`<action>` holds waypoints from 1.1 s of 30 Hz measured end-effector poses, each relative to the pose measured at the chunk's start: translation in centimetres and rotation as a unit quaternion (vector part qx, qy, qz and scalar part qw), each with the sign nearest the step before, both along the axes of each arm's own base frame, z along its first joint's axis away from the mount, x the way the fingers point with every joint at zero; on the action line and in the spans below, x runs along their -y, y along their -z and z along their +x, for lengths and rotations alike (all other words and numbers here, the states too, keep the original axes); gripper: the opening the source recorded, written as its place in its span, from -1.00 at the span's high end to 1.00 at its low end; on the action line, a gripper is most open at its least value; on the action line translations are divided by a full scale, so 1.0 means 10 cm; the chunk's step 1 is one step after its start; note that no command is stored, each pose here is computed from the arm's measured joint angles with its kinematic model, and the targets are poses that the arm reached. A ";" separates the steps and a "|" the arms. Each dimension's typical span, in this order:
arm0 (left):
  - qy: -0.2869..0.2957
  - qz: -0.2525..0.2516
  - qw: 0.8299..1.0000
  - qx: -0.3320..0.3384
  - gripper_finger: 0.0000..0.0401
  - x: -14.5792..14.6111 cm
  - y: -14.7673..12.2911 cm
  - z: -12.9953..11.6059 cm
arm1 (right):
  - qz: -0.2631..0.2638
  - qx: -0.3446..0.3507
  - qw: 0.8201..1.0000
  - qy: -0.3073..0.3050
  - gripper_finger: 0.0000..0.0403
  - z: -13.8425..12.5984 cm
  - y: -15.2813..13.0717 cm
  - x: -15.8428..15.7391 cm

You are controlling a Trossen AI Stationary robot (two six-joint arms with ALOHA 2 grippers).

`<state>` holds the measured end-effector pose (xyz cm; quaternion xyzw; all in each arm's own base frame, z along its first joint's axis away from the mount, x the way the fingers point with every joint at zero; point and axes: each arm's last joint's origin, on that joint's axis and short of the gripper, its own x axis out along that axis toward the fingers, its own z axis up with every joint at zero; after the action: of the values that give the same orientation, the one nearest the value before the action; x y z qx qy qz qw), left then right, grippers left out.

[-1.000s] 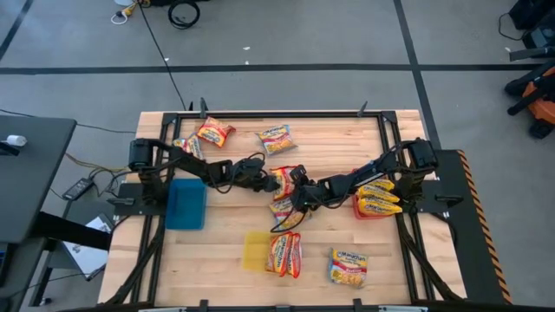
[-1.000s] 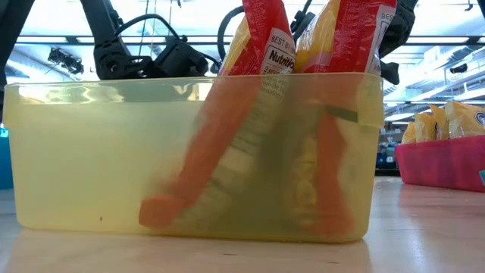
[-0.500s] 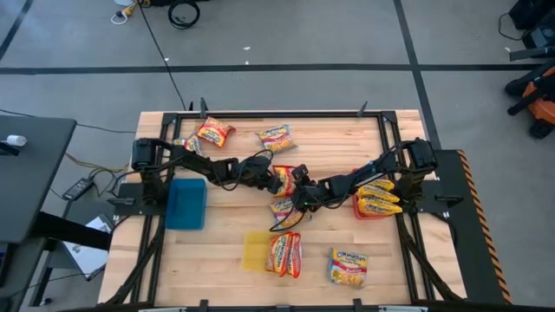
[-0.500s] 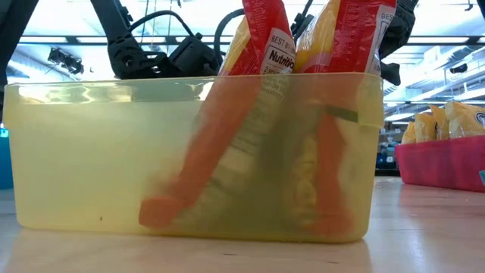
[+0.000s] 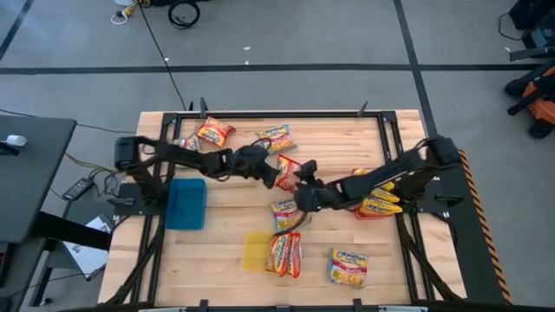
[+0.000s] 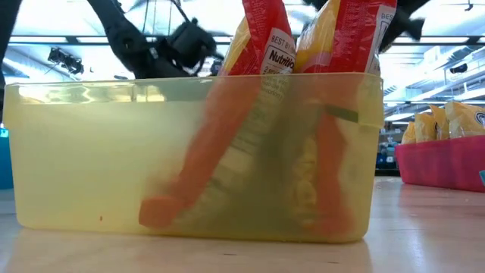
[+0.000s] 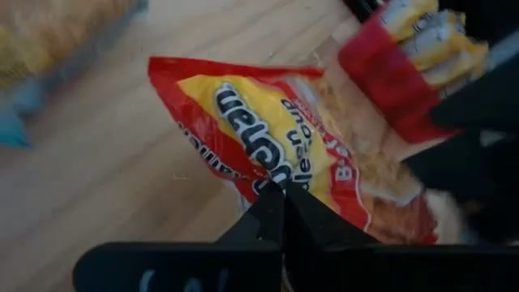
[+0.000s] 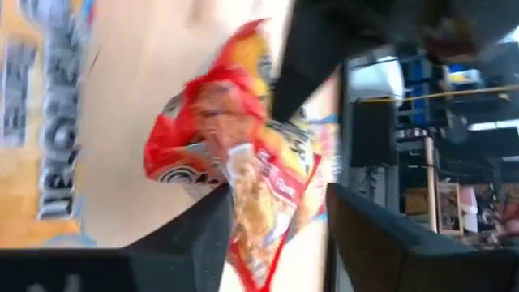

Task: Sort Maruchan noodles
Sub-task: Put the red noodle pack into the yellow bin

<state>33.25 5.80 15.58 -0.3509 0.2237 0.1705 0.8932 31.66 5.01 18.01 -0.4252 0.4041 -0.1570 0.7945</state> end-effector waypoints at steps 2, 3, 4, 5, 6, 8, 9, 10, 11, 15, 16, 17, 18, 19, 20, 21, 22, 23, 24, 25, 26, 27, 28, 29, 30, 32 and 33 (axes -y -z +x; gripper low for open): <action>0.019 0.044 0.999 -0.015 0.98 0.06 -0.16 -0.04 | 0.010 0.033 0.999 0.005 -0.13 -0.06 -0.17 -0.02; 0.028 0.068 0.997 -0.027 0.98 0.10 -0.23 -0.08 | 0.014 0.046 0.999 0.006 -0.17 -0.10 -0.25 -0.03; 0.038 0.094 0.994 -0.038 0.98 0.15 -0.31 -0.12 | 0.022 0.063 0.998 0.008 -0.20 -0.13 -0.33 -0.04; 0.050 0.121 0.990 -0.050 0.99 0.20 -0.37 -0.17 | 0.031 0.078 0.996 0.009 -0.22 -0.17 -0.41 -0.05; 0.063 0.151 0.985 -0.059 0.99 0.27 -0.43 -0.21 | 0.037 0.090 0.995 0.010 -0.24 -0.21 -0.47 -0.05; 0.092 0.213 0.970 -0.067 0.99 0.41 -0.58 -0.29 | 0.056 0.120 0.991 0.011 -0.25 -0.27 -0.59 -0.07; 0.105 0.245 0.961 -0.069 0.99 0.48 -0.65 -0.34 | 0.064 0.132 0.989 0.011 -0.25 -0.30 -0.64 -0.09; 0.123 0.275 0.952 -0.058 0.99 0.56 -0.73 -0.36 | 0.074 0.146 0.986 0.009 -0.25 -0.33 -0.69 -0.10; 0.144 0.305 0.940 -0.057 0.99 0.64 -0.79 -0.41 | 0.082 0.155 0.984 0.006 -0.25 -0.35 -0.73 -0.12; 0.259 0.438 0.860 -0.035 0.99 0.97 -0.98 -0.56 | 0.108 0.180 0.978 -0.005 -0.24 -0.43 -0.83 -0.19; 0.287 0.470 0.834 -0.030 0.99 1.05 -1.01 -0.60 | 0.114 0.184 0.976 -0.009 -0.24 -0.45 -0.85 -0.22; 0.320 0.503 0.803 -0.026 0.99 1.14 -1.04 -0.64 | 0.116 0.182 0.976 -0.013 -0.24 -0.47 -0.85 -0.25; 0.350 0.535 0.769 -0.019 0.99 1.22 -1.05 -0.66 | 0.118 0.184 0.976 -0.016 -0.24 -0.48 -0.86 -0.28; 0.378 0.564 0.734 -0.011 0.99 1.30 -1.06 -0.69 | 0.122 0.187 0.975 -0.017 -0.24 -0.49 -0.86 -0.30; 0.410 0.593 0.693 -0.010 0.99 1.38 -1.05 -0.73 | 0.122 0.185 0.975 -0.018 -0.24 -0.51 -0.86 -0.33; 0.436 0.618 0.654 -0.004 0.99 1.46 -1.05 -0.77 | 0.122 0.183 0.975 -0.020 -0.24 -0.53 -0.85 -0.35; 0.452 0.643 0.618 0.011 0.99 1.52 -1.06 -0.79 | 0.126 0.185 0.974 -0.022 -0.24 -0.53 -0.85 -0.38; 0.462 0.663 0.588 0.021 0.99 1.58 -1.07 -0.81 | 0.129 0.187 0.974 -0.024 -0.24 -0.54 -0.85 -0.40; 0.470 0.675 0.569 0.030 0.99 1.63 -1.08 -0.82 | 0.132 0.186 0.973 -0.026 -0.24 -0.55 -0.85 -0.43; 0.472 0.684 0.555 0.040 0.98 1.67 -1.09 -0.83 | 0.137 0.188 0.972 -0.027 -0.24 -0.57 -0.85 -0.46; 0.475 0.694 0.538 0.048 0.99 1.71 -1.10 -0.84 | 0.143 0.191 0.971 -0.027 -0.24 -0.58 -0.84 -0.48; 0.479 0.704 0.521 0.057 0.99 1.75 -1.11 -0.86 | 0.146 0.192 0.970 -0.026 -0.24 -0.59 -0.84 -0.50; 0.486 0.713 0.502 0.064 0.99 1.78 -1.11 -0.87 | 0.149 0.194 0.969 -0.024 -0.24 -0.61 -0.84 -0.53; 0.494 0.719 0.485 0.072 0.99 1.82 -1.11 -0.89 | 0.150 0.196 0.969 -0.021 -0.24 -0.62 -0.83 -0.55; 0.501 0.724 0.468 0.080 0.99 1.85 -1.11 -0.90 | 0.150 0.198 0.969 -0.017 -0.24 -0.63 -0.83 -0.56; 0.516 0.729 0.437 0.104 0.99 1.90 -1.11 -0.93 | 0.149 0.203 0.968 -0.010 -0.24 -0.66 -0.82 -0.59; 0.525 0.728 0.425 0.117 0.99 1.92 -1.11 -0.94 | 0.147 0.207 0.967 -0.006 -0.24 -0.66 -0.83 -0.60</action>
<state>23.89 -13.40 26.68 0.5990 0.0510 -0.2746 0.7505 25.03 11.01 26.26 -0.2639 0.2468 -0.1758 0.9157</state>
